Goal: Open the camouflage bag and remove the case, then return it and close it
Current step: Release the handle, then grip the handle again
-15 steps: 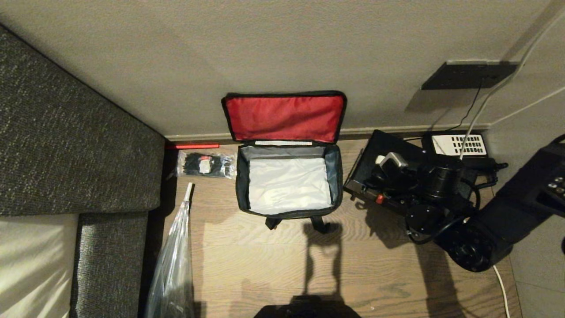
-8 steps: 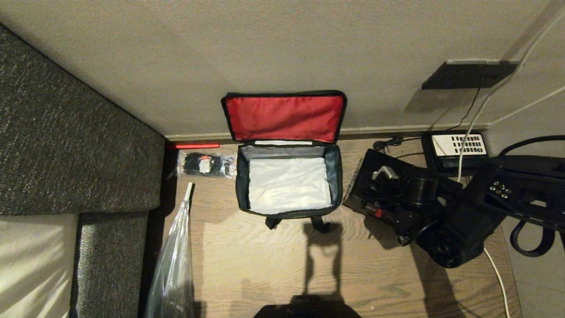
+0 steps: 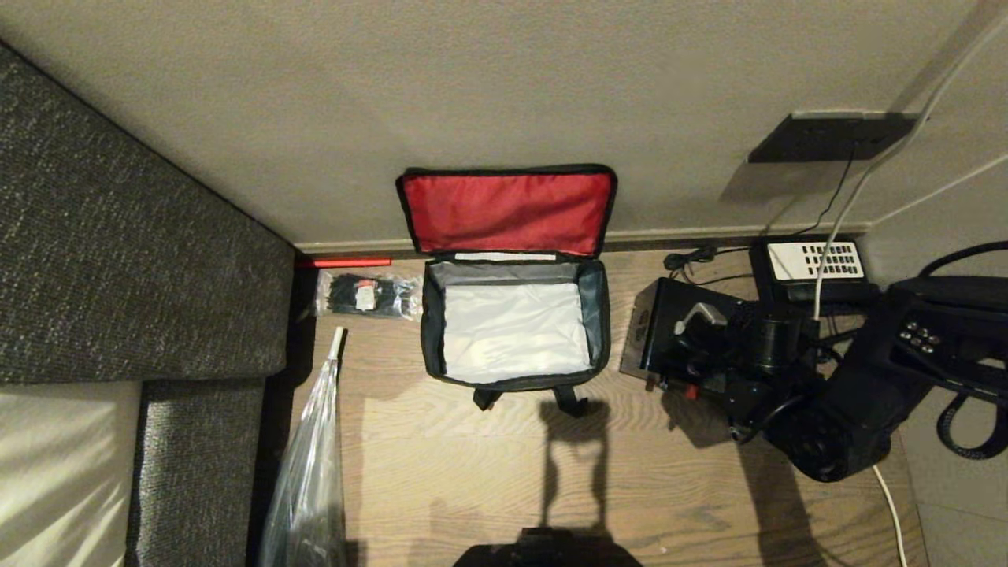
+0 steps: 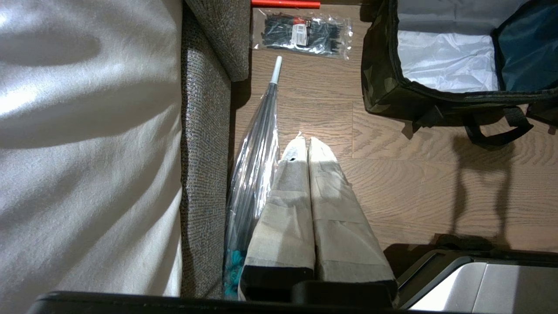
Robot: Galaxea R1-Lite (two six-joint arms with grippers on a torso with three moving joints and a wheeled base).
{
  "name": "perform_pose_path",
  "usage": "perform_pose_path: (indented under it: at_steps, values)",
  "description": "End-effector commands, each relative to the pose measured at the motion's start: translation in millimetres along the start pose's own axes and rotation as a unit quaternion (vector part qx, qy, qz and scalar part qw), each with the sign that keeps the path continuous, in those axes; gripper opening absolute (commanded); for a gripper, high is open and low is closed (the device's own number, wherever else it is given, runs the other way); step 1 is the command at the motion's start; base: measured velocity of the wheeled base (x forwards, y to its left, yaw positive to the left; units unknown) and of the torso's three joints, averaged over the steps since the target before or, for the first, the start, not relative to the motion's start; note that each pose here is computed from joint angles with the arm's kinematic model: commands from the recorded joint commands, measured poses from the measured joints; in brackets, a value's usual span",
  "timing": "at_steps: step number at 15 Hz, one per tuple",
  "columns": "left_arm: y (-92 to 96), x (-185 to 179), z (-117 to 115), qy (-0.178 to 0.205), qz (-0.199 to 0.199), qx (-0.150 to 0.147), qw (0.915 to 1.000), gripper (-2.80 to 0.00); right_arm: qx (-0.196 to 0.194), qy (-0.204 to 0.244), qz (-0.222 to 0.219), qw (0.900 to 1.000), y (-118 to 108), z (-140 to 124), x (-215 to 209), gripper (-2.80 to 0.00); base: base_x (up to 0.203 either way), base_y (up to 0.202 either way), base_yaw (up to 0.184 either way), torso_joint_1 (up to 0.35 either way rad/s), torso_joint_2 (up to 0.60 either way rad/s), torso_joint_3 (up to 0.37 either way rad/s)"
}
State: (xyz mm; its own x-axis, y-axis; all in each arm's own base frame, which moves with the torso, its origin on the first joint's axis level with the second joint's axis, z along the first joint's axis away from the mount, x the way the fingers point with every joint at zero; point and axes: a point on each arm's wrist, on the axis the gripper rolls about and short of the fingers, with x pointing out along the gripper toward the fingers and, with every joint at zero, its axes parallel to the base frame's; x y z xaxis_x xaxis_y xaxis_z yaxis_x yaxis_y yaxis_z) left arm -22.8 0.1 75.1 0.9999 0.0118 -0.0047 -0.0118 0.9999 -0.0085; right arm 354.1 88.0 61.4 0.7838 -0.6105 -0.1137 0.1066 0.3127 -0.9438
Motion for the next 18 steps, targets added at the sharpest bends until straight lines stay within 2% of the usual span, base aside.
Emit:
perform_pose_path:
  at_steps: [1,2,3,5,7,9,11,12,14,15,16,18]
  values:
    - [0.0,0.2,-0.9,0.001,0.0,0.0,1.0,-2.8,-0.006,-0.033,0.016,0.999,-31.1,-10.5,-25.4,0.0,0.0,0.0,0.0,0.0,0.0,0.0]
    - [0.0,0.2,-0.9,0.001,0.0,0.0,1.0,-2.8,-0.016,-0.048,0.033,0.998,-39.9,-17.6,-36.6,0.0,0.0,0.0,0.0,0.0,0.0,0.0]
    - [0.0,0.1,-0.9,0.001,0.0,0.0,1.0,-2.8,-0.016,-0.062,0.039,0.997,-56.5,-24.7,-48.8,-2.8,0.0,0.0,0.0,0.0,0.0,0.0]
    - [0.0,0.2,-0.9,0.001,0.001,0.0,1.0,-2.8,-0.018,-0.083,0.054,0.995,-89.7,-43.4,-73.1,-2.8,0.0,0.0,0.0,0.0,0.0,0.0]
    - [0.0,0.2,-0.9,0.001,0.0,0.0,1.0,-2.8,0.005,-0.094,0.064,0.994,-120.5,-66.7,-97.7,-2.8,0.0,0.0,0.0,0.0,0.0,0.0]
    - [0.0,0.2,-0.9,0.001,0.0,0.0,1.0,-2.8,0.06,-0.099,0.07,0.991,-142.6,-94.3,-121.3,-2.8,0.0,0.0,0.0,0.0,0.0,0.0]
    - [0.0,0.2,-0.9,0.001,0.0,0.0,1.0,-2.8,0.152,-0.094,0.08,0.981,-154.9,-117.9,-137.9,-2.8,0.0,0.0,0.0,0.0,0.0,0.0]
    - [0.0,0.2,-0.9,0.001,0.0,0.0,1.0,-2.8,0.184,-0.082,0.093,0.975,-159.6,-131.1,-145.4,-2.8,0.0,0.0,0.0,0.0,0.0,0.0]
    - [0.0,0.2,-0.9,0.001,0.0,0.0,1.0,-2.8,0.21,-0.06,0.128,0.967,-169.1,-161.0,-165.0,-2.8,0.0,0.0,0.0,0.0,0.0,0.0]
    - [0.0,0.2,-0.9,0.001,0.0,0.0,1.0,-2.8,0.243,-0.056,0.145,0.957,-173.9,-182.1,-179.2,-2.8,0.0,0.0,0.0,0.0,0.0,0.0]
    - [0.0,0.2,-0.9,0.001,0.0,0.0,1.0,-2.8,0.296,-0.063,0.17,0.938,-173.8,-201.6,-191.8,-2.8,0.0,0.0,0.0,0.0,0.0,0.0]
    - [0.0,0.2,-0.9,0.001,0.0,0.0,1.0,-2.8,0.396,-0.092,0.226,0.885,-163.2,-233.7,-212.9,-2.8,0.0,0.0,0.0,0.0,0.0,0.0]
